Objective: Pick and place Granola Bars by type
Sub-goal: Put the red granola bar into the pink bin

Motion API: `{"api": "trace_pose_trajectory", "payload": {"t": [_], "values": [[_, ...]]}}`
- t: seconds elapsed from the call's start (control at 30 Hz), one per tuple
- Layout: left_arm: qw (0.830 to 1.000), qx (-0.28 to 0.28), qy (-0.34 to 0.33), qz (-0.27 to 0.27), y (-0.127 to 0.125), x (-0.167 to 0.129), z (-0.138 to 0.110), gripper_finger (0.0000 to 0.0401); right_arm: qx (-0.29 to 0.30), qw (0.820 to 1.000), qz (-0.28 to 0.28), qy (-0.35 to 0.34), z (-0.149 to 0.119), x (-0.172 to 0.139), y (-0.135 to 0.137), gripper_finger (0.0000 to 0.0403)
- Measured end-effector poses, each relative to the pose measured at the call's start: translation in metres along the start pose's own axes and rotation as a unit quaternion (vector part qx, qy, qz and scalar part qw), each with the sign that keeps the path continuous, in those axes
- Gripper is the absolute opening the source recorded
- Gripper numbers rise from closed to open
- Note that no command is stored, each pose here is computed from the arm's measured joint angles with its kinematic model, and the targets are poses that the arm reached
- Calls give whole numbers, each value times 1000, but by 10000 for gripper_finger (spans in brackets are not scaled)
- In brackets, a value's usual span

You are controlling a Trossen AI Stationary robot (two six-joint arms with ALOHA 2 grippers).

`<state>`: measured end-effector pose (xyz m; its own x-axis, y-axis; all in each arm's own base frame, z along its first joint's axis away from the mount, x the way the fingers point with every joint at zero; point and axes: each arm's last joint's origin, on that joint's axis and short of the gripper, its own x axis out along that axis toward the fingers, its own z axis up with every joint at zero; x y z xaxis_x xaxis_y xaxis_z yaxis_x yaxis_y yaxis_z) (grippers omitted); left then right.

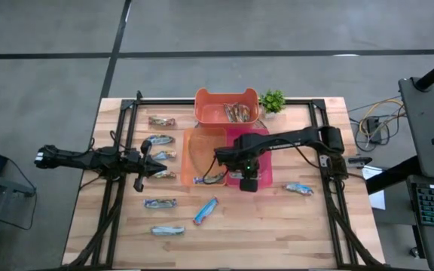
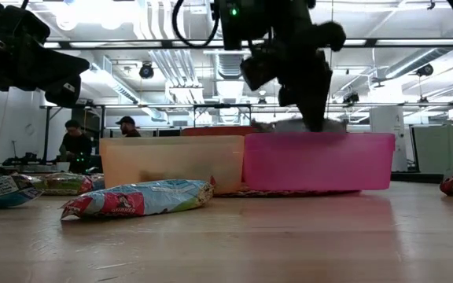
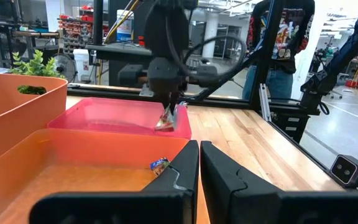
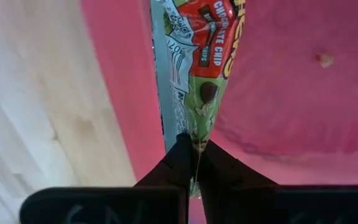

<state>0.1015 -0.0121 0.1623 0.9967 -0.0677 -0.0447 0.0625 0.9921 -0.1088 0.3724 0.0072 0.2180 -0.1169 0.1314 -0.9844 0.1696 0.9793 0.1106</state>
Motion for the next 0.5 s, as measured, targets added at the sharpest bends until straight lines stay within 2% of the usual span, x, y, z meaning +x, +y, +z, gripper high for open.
{"api": "trace_pose_trajectory", "payload": {"t": [0.23, 0.5], "values": [[1000, 0, 0, 0, 0, 0, 0, 0, 7, 1000, -4, 23, -5, 25, -4, 9], [1000, 0, 0, 0, 0, 0, 0, 0, 9, 1000, 0, -1, -2, 40, -5, 9]]}}
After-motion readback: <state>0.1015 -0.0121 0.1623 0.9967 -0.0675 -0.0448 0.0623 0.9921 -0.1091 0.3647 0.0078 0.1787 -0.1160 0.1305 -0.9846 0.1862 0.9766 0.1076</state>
